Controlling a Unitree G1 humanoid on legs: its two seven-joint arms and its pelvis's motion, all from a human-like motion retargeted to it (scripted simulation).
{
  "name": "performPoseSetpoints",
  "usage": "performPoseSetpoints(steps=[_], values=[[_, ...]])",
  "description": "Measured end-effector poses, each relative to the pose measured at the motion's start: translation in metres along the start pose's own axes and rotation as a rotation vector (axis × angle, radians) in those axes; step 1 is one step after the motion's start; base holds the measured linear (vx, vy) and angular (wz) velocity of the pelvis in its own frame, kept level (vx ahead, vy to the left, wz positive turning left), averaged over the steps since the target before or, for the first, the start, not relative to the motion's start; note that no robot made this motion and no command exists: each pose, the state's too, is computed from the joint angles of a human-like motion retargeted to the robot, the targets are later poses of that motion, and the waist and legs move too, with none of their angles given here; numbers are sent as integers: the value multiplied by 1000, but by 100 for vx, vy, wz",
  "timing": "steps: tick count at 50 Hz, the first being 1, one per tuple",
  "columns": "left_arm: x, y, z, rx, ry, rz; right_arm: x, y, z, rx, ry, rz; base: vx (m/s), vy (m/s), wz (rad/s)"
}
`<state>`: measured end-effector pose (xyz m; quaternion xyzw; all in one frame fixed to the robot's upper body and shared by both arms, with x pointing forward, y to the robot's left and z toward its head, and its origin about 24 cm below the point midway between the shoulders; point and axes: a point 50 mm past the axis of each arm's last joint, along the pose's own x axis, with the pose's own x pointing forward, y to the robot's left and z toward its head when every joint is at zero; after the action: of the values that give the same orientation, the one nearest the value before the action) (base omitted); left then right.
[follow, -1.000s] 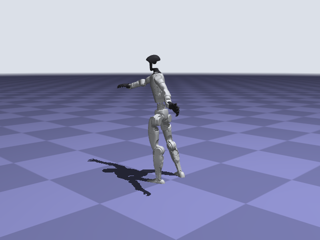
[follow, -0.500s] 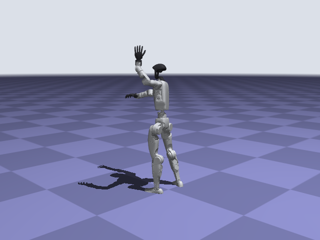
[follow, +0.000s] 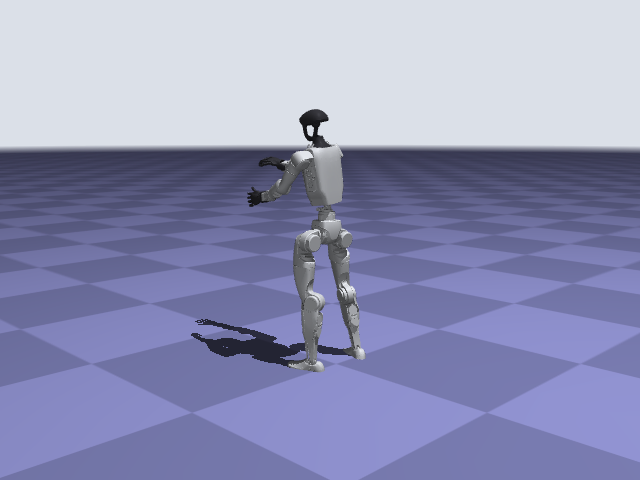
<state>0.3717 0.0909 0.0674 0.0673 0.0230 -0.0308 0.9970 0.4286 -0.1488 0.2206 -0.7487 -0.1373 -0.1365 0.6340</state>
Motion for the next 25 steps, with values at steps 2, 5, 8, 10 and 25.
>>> performPoseSetpoints(steps=[2,5,8,10,25], values=[[-23,17,-54,43,152,32,-4,9,-8,-10,23,32,2,-1,-12],[-74,52,-127,86,380,107,-12,23,-21,-21,63,80,6,-1,-2],[-142,100,-184,89,604,255,-19,33,-35,-27,93,109,7,-1,15],[-192,137,-208,92,741,397,-24,39,-46,-28,117,122,8,-1,26],[-386,380,-91,-488,45,1880,-109,76,-200,-84,560,311,6,1,59]])
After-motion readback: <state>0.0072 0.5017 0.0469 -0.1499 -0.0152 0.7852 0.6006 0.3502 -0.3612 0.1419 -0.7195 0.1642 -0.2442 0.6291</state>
